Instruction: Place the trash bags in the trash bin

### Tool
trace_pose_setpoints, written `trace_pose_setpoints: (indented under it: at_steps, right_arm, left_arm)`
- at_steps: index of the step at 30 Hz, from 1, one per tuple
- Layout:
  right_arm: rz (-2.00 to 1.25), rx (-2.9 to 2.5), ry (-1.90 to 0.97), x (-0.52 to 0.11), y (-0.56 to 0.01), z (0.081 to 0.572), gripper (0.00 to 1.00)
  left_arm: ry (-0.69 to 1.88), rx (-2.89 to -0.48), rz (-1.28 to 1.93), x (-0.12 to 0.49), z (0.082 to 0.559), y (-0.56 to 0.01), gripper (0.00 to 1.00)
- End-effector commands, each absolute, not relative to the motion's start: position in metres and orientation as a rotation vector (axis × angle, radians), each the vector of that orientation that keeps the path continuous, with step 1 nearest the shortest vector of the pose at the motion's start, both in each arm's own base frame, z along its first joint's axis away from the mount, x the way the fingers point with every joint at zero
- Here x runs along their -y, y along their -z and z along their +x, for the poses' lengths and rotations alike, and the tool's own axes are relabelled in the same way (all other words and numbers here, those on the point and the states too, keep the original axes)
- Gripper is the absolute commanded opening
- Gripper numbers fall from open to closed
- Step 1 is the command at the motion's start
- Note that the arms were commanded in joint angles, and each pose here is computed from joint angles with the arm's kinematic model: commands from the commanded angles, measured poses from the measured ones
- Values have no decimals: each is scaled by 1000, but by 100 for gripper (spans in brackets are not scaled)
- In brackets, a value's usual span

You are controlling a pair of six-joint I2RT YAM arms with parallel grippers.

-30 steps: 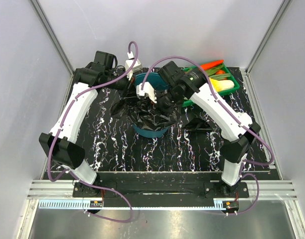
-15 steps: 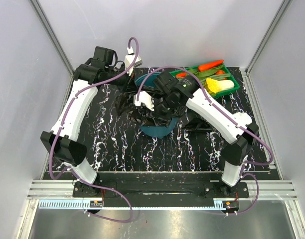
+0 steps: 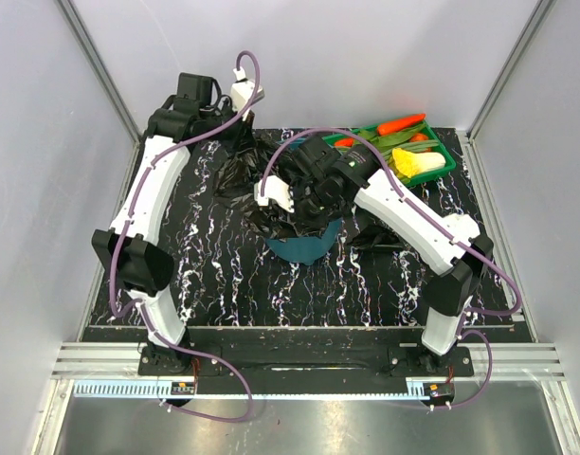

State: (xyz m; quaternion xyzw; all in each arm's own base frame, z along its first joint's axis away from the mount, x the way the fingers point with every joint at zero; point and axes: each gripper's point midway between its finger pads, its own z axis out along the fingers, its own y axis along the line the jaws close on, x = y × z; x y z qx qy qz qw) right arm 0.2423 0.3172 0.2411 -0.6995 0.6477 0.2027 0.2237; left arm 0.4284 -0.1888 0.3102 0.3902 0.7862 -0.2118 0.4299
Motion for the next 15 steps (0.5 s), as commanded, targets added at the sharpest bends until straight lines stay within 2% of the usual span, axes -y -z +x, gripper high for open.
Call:
trace_pose_setpoints:
  at_steps: [1, 8, 15]
  right_arm:
    - [-1992, -1836, -584, -300, -240, 222, 6]
    - [-2018, -1799, -610, -303, -246, 219, 5]
    - [-2027, -1797, -605, -302, -247, 220, 4]
  left_arm:
    - [506, -1820, 939, 197, 454, -346, 17]
    - [527, -1764, 897, 210, 485, -356, 21]
    - [502, -1765, 911, 213, 508, -331, 27]
